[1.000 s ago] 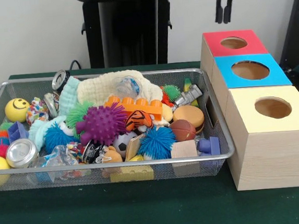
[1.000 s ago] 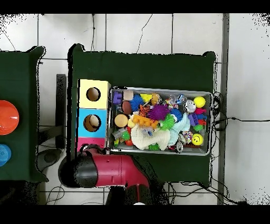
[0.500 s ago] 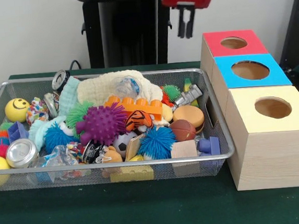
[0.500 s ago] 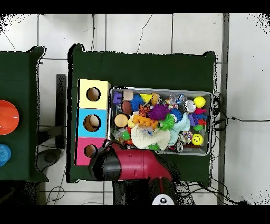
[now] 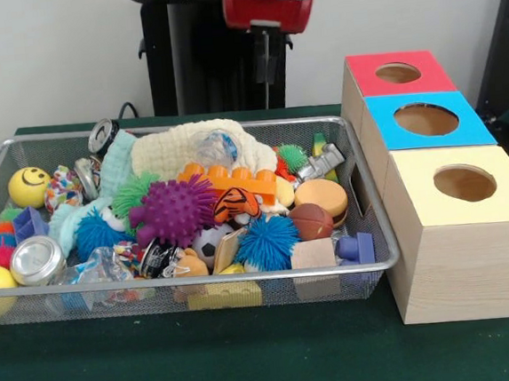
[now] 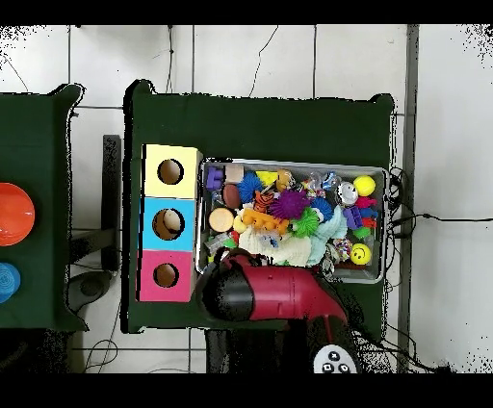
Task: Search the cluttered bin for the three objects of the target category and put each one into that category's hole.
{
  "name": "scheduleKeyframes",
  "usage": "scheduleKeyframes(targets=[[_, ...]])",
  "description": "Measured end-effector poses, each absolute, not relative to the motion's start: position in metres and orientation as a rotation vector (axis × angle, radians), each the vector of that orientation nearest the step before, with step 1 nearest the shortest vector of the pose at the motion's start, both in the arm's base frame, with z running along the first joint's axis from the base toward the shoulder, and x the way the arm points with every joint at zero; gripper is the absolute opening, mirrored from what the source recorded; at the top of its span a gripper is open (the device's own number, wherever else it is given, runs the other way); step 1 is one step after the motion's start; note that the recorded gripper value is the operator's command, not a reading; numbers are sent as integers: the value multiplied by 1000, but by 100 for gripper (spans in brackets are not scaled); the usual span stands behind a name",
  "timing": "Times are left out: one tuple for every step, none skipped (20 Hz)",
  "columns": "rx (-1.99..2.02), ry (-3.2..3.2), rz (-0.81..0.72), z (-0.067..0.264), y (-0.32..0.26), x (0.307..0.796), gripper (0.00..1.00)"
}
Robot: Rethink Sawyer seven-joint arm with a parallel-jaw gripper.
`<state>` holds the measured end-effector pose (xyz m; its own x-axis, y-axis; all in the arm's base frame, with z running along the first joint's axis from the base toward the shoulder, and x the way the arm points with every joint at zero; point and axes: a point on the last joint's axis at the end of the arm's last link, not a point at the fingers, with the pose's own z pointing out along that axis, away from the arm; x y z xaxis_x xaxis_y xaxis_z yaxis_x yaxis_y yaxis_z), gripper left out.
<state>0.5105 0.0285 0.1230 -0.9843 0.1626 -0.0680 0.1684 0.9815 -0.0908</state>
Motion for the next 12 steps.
scheduleKeyframes(targets=[[257,3064,-150,122,25,511,0],[259,3060,-150,119,20,512,0],[260,3058,-149,117,17,512,0],[259,3052,-146,114,13,513,0],[258,3047,-141,110,9,514,0],[256,3044,-138,107,6,514,0],[253,3040,-134,104,4,514,0],[243,3028,-124,97,-3,514,0],[241,3025,-121,95,-4,514,0],[238,3022,-118,92,-6,513,0],[228,3013,-112,87,-9,513,0],[221,3008,-108,82,-11,512,0]])
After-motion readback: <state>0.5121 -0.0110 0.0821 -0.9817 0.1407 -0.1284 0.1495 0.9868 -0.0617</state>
